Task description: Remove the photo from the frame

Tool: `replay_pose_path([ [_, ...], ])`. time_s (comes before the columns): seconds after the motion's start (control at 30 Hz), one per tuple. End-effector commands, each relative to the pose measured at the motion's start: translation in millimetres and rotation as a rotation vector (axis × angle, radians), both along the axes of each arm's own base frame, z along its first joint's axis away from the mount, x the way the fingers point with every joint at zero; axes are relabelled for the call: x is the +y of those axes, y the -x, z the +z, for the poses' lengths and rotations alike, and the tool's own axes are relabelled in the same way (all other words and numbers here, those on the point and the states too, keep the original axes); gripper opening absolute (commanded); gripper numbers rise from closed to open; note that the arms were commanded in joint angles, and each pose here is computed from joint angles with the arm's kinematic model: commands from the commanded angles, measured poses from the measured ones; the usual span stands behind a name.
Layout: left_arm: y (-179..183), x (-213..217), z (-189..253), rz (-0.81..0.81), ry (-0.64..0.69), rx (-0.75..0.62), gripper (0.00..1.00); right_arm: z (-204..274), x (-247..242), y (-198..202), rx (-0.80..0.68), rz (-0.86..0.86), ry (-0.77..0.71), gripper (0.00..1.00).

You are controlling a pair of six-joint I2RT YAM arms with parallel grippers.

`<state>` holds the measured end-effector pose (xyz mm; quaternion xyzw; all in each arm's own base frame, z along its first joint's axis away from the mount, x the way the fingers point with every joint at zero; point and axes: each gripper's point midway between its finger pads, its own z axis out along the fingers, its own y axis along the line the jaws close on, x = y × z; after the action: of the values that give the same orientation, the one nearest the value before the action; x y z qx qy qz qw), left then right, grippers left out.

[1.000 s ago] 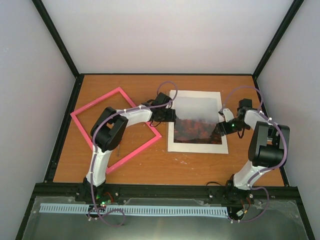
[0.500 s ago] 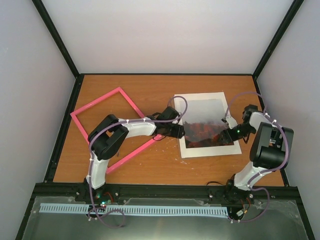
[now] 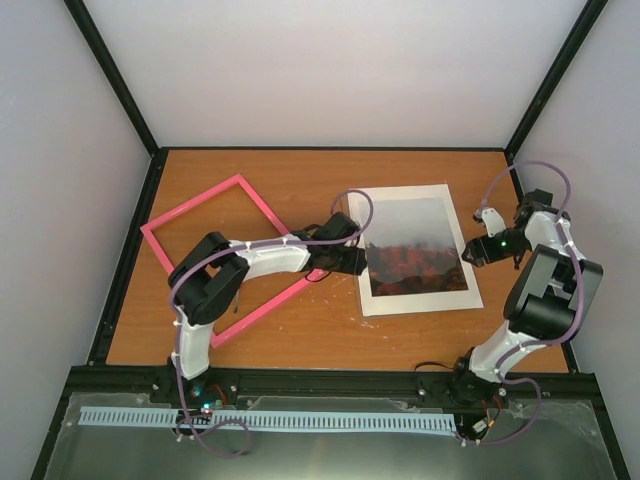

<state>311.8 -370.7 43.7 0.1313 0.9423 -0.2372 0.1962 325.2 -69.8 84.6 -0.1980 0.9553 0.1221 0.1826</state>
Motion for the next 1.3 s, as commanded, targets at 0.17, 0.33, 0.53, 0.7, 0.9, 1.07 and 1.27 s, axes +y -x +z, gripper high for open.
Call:
replay_pose_path([
  [0.17,-30.0,-11.2,-4.8,0.095,-0.037,0.005,0.64,-57.4,-11.9,-4.7,0.135,-0.011,-0.017,0.79],
  [0.33,-20.1,-7.4,-18.7,0.087,-0.048,0.047,0.64,-73.8,-4.1,14.4,0.191,0.017,-0.037,0.78],
  [0.53,0.0,-18.9,-31.0,-0.02,0.004,0.088,0.62,-78.3,14.1,50.5,0.242,0.102,-0.071,0.73],
  [0.7,28.0,-22.1,-25.2,-0.098,0.008,0.101,0.6,-72.2,27.8,92.2,0.273,0.234,-0.063,0.7],
  [0.9,57.3,-11.5,-21.0,-0.112,0.021,0.113,0.57,-61.2,36.4,130.2,0.28,0.309,-0.038,0.7],
  [1.07,69.8,3.5,-12.9,-0.067,0.033,0.12,0.56,-51.5,39.6,142.2,0.27,0.318,-0.025,0.7],
  [1.27,69.7,13.5,2.4,-0.038,0.029,0.092,0.56,-36.6,21.0,133.3,0.233,0.236,0.044,0.7],
])
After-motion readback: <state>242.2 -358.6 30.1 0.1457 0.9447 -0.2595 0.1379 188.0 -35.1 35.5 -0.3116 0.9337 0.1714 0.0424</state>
